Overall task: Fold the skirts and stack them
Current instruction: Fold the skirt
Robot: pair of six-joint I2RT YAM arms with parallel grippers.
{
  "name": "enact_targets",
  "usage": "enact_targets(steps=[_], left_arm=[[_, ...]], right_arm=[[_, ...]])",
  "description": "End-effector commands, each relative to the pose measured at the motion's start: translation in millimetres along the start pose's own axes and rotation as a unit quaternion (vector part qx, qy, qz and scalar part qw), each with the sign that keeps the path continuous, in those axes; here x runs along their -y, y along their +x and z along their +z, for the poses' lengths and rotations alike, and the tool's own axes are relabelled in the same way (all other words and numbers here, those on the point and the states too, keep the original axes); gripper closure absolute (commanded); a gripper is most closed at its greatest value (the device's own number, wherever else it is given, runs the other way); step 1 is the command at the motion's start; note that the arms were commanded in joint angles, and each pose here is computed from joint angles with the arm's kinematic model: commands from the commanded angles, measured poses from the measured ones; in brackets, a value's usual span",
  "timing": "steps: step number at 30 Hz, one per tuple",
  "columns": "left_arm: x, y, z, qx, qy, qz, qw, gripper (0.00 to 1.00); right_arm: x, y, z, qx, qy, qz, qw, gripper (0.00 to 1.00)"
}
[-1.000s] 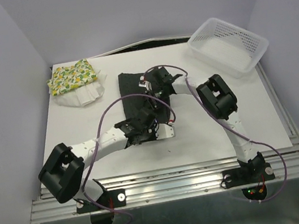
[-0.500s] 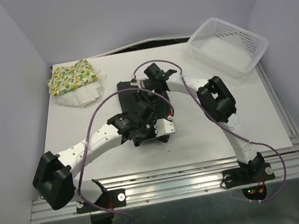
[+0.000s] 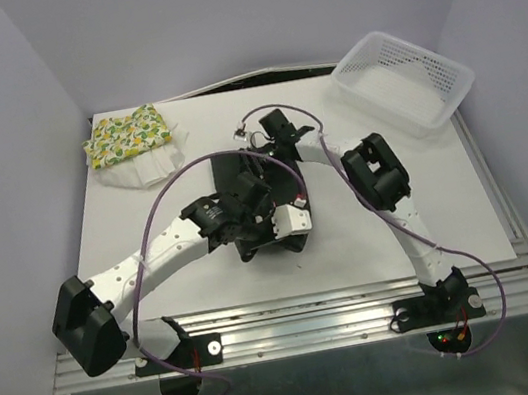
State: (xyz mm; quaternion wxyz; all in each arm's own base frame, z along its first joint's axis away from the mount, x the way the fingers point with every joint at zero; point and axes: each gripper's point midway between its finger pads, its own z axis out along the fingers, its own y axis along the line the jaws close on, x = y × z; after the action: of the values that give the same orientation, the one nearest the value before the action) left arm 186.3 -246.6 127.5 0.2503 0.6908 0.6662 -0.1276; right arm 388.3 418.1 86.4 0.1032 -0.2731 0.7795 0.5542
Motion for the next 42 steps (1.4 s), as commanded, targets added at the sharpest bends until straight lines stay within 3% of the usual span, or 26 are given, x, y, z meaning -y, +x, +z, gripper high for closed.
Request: enact_targets(steps=[1, 11, 21, 29, 33, 38, 42], left_arm=[[-10, -35, -27, 0.056, -0.019, 0.002, 0.998, 1.0], [-73, -54, -64, 0.072, -0.125, -0.01, 0.99, 1.0], [-104, -35, -74, 0.055, -0.17, -0.008, 0.984, 1.0], [-85, -49, -70, 0.082, -0.125, -0.005, 0.989, 1.0], [-73, -50, -68, 0.082, -0.101, -0.008, 0.991, 1.0], [-64, -52, -70, 0.09, -0.089, -0.005, 0.992, 1.0], [-64, -54, -67, 0.088, -0.084, -0.008, 0.992, 1.0]], right_arm=[[-5, 31, 27, -0.022, -0.06, 0.017, 0.998, 0.39], [6, 134, 36, -0.095, -0.025, 0.066, 0.993, 0.44], [-11, 160, 11, -0.129, 0.005, 0.032, 0.991, 0.44], [-31, 77, 16, -0.098, 0.025, -0.055, 0.993, 0.32], [-25, 27, 2, -0.051, 0.045, -0.044, 0.997, 0.29], [19, -23, -49, 0.016, 0.072, -0.026, 0.997, 0.32], [60, -22, -53, 0.021, 0.12, -0.024, 0.992, 0.36]])
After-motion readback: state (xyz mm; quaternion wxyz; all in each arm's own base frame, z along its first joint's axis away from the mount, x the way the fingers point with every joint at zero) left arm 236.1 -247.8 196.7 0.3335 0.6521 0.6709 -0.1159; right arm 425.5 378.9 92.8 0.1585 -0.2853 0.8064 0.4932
